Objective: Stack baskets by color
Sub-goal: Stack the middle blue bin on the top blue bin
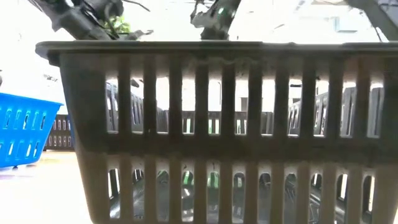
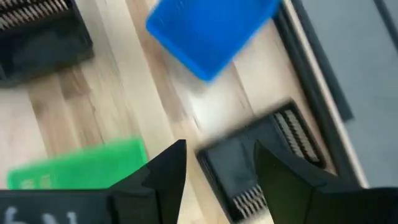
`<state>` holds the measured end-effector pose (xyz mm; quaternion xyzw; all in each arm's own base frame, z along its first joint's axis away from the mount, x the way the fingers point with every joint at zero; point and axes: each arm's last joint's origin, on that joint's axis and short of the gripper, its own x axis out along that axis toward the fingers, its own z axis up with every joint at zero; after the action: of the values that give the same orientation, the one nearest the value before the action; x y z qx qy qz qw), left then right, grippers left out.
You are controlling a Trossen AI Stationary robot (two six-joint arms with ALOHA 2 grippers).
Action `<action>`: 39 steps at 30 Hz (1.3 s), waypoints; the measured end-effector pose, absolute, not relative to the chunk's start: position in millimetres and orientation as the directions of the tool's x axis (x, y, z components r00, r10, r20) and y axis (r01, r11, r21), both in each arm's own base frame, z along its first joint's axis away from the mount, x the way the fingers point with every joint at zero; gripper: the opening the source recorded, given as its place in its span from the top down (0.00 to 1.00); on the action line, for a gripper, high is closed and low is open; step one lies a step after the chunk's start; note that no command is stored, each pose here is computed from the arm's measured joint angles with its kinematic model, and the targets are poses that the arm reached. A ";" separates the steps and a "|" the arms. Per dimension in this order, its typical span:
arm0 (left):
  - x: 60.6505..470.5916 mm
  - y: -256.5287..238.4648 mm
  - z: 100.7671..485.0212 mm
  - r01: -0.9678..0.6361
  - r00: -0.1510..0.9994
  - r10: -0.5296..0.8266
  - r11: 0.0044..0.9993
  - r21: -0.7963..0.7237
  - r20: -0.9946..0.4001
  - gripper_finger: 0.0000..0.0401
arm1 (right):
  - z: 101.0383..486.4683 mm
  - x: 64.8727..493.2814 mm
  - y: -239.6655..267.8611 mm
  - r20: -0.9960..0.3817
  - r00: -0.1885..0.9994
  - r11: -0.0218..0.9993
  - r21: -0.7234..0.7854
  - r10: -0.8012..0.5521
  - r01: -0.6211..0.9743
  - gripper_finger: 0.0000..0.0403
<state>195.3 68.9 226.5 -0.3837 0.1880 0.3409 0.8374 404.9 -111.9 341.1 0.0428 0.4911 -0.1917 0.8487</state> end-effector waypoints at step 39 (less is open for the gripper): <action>289.3 73.8 235.6 -0.788 0.320 0.513 0.610 0.076 -0.797 1.00 | 450.4 313.6 -40.0 -0.679 0.608 0.874 -0.105 -0.412 0.475 0.58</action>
<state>289.3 73.8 235.6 -0.1658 0.4156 0.4091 0.7953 313.6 -40.0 450.4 0.0428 0.3672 -0.2477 0.8955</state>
